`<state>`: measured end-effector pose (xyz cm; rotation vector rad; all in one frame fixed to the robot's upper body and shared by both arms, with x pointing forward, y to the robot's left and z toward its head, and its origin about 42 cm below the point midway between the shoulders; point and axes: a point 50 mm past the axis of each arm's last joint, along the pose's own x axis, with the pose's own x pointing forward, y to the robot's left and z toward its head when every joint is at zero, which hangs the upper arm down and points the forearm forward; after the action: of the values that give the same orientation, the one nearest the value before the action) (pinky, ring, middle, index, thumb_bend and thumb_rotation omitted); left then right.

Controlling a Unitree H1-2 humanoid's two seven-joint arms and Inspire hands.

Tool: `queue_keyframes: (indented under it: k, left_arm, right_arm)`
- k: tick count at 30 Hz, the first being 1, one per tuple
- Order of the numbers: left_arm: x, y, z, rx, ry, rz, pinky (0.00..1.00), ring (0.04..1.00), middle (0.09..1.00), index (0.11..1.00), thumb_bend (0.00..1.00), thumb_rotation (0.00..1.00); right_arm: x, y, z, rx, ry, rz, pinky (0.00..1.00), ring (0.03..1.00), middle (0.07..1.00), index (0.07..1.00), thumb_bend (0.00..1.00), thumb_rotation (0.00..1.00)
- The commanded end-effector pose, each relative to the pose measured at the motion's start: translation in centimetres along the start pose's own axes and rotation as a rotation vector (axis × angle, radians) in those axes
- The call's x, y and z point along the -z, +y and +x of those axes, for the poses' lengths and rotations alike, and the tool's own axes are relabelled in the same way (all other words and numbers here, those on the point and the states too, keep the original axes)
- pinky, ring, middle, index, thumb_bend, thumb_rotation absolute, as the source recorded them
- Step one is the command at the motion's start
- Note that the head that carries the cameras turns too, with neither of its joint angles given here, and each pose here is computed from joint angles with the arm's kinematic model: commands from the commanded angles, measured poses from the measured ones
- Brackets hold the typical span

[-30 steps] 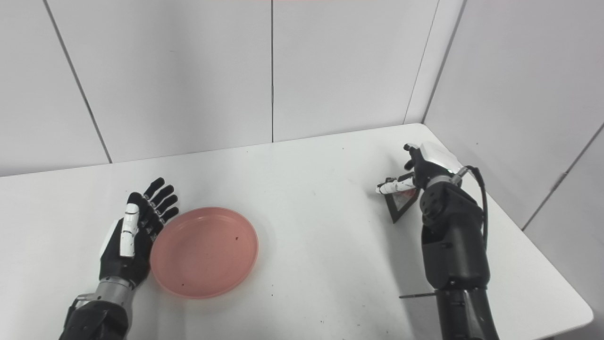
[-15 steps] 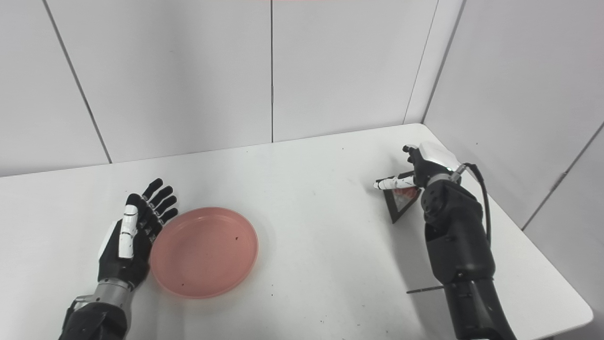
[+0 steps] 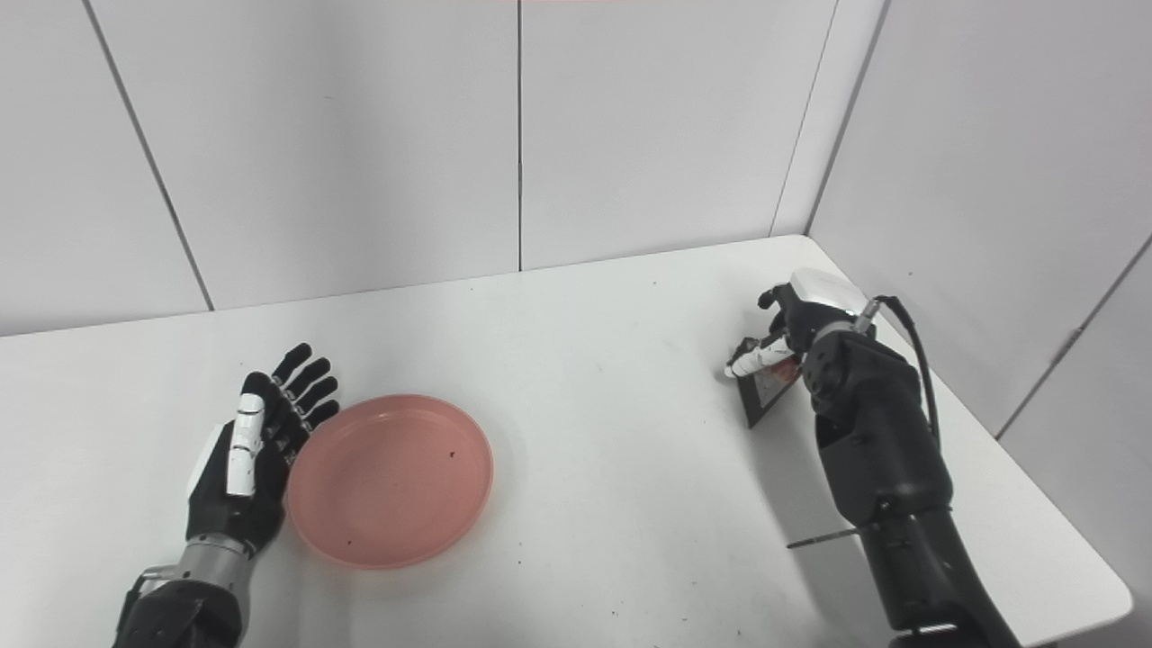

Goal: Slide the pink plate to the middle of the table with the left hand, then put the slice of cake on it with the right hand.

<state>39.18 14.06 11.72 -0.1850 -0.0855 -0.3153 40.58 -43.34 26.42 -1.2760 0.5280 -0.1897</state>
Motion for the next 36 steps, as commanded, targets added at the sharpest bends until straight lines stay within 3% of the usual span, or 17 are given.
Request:
queue_keyframes:
  k: [1, 9, 11, 12, 13, 16, 18, 20, 22, 26, 36]
  left_arm:
    - [3.1, 0.9, -2.9, -0.044, 0.102, -0.019, 0.87, 0.894, 0.894, 0.877, 0.62, 1.00]
    - [3.1, 0.8, -2.8, -0.045, 0.094, -0.016, 0.86, 0.883, 0.887, 0.870, 0.62, 1.00]
    - [3.0, 0.8, -2.8, -0.045, 0.094, -0.017, 0.86, 0.883, 0.886, 0.870, 0.62, 1.00]
    - [3.0, 0.7, -2.8, -0.045, 0.095, -0.016, 0.86, 0.884, 0.887, 0.871, 0.62, 1.00]
    - [3.0, 0.7, -2.8, -0.045, 0.094, -0.016, 0.86, 0.884, 0.888, 0.871, 0.62, 1.00]
    - [3.0, 0.7, -2.7, -0.046, 0.092, -0.017, 0.86, 0.883, 0.885, 0.867, 0.62, 1.00]
    - [3.0, 0.7, -2.7, -0.046, 0.094, -0.016, 0.86, 0.884, 0.887, 0.869, 0.62, 1.00]
    - [3.0, 0.7, -2.7, -0.048, 0.096, -0.016, 0.86, 0.887, 0.887, 0.870, 0.62, 1.00]
    - [3.0, 0.7, -2.7, -0.050, 0.094, -0.016, 0.86, 0.884, 0.887, 0.869, 0.62, 1.00]
    - [2.9, 0.6, -2.7, -0.047, 0.095, -0.016, 0.86, 0.889, 0.890, 0.871, 0.62, 1.00]
    - [2.9, 0.6, -2.8, -0.045, 0.095, -0.017, 0.87, 0.889, 0.889, 0.870, 0.62, 1.00]
  right_arm:
    - [0.2, -0.6, 0.1, -0.024, -0.013, -0.016, 0.68, 0.715, 0.724, 0.773, 0.94, 0.25]
    - [0.5, 0.1, 0.5, -0.030, -0.023, -0.054, 0.62, 0.651, 0.681, 0.722, 0.91, 0.15]
    - [0.4, 0.4, 0.6, -0.027, -0.016, -0.068, 0.51, 0.582, 0.650, 0.707, 0.88, 0.13]
    - [0.3, 0.5, 0.6, -0.017, -0.015, -0.074, 0.40, 0.477, 0.552, 0.699, 0.70, 0.05]
    - [0.2, 0.6, 0.6, -0.002, -0.014, -0.075, 0.33, 0.405, 0.515, 0.691, 0.64, 0.03]
    - [0.0, 0.7, 0.7, 0.047, -0.014, -0.065, 0.20, 0.270, 0.473, 0.634, 0.57, 0.00]
    - [-0.3, 0.8, 0.9, 0.093, -0.008, -0.060, 0.21, 0.280, 0.472, 0.618, 0.56, 0.00]
    - [-0.5, 0.8, 0.9, 0.145, -0.007, -0.012, 0.24, 0.319, 0.475, 0.514, 0.54, 0.00]
    - [-0.6, 0.8, 0.7, 0.173, -0.012, 0.021, 0.21, 0.276, 0.471, 0.488, 0.53, 0.00]
    - [-0.9, 0.7, 0.4, 0.224, -0.031, 0.081, 0.17, 0.220, 0.469, 0.481, 0.53, 0.00]
    - [-1.6, 0.3, -0.3, 0.305, -0.081, 0.202, 0.15, 0.208, 0.469, 0.480, 0.53, 0.00]
